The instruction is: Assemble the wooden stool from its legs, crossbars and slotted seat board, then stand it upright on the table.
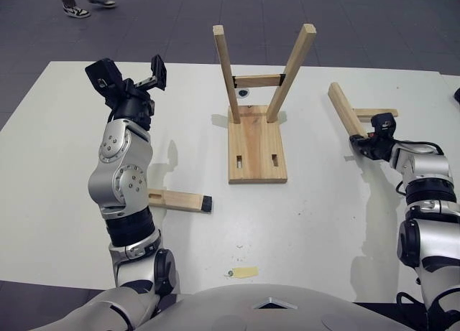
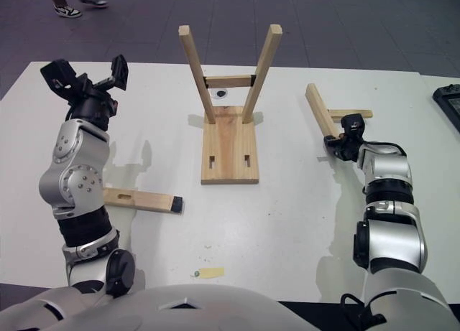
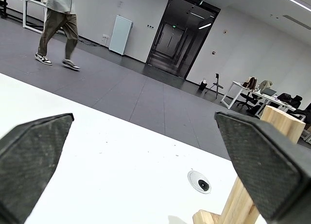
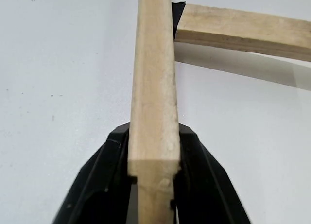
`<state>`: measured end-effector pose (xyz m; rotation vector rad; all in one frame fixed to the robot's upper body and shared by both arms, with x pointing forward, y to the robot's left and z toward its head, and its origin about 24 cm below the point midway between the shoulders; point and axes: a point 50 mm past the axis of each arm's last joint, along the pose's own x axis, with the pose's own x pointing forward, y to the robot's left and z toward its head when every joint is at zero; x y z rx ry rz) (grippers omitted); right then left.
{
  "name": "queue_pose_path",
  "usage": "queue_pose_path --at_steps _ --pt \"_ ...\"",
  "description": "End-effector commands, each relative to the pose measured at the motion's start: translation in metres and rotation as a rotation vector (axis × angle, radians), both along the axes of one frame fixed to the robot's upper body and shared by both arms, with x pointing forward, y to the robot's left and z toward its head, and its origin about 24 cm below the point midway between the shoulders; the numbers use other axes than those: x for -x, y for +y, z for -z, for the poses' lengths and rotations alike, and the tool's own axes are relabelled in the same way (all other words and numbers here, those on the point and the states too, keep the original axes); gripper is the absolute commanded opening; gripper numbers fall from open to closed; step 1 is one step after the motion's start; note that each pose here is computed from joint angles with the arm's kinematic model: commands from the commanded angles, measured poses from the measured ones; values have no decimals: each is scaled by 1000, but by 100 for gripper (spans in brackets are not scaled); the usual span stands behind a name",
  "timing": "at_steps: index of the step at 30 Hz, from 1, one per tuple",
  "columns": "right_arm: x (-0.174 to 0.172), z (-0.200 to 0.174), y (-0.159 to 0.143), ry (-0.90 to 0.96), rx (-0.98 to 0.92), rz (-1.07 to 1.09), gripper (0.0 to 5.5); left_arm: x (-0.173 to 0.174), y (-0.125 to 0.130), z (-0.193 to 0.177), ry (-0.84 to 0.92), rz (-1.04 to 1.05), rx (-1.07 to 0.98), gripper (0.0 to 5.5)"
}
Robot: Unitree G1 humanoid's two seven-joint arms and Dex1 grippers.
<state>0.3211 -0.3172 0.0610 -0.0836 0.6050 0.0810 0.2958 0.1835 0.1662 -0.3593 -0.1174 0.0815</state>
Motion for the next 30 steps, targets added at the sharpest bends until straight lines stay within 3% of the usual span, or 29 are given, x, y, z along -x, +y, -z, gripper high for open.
queue_pose_path --at_steps 1,5,9,11,15,17,25,30 --pt "4 -10 -1 -156 49 52 103 -3 0 -5 -12 8 -8 540" --pt "11 -40 4 -437 70 127 103 -4 0 -6 -8 16 -16 540" --pt "29 -103 20 -877 116 57 103 0 20 -18 -43 33 70 540" --pt "36 -137 48 -1043 161 -106 103 5 19 -37 -130 211 200 540" --pt "46 -187 90 -1254 173 -342 103 35 -6 -92 -368 695 345 540" --pt "45 -204 116 -1329 190 -456 103 39 -14 -107 -377 801 410 540" --pt "47 -195 192 -1401 212 -691 103 31 -34 -124 -269 931 598 540" --pt "45 -176 203 -1403 325 -640 103 29 -56 -124 -191 975 721 540"
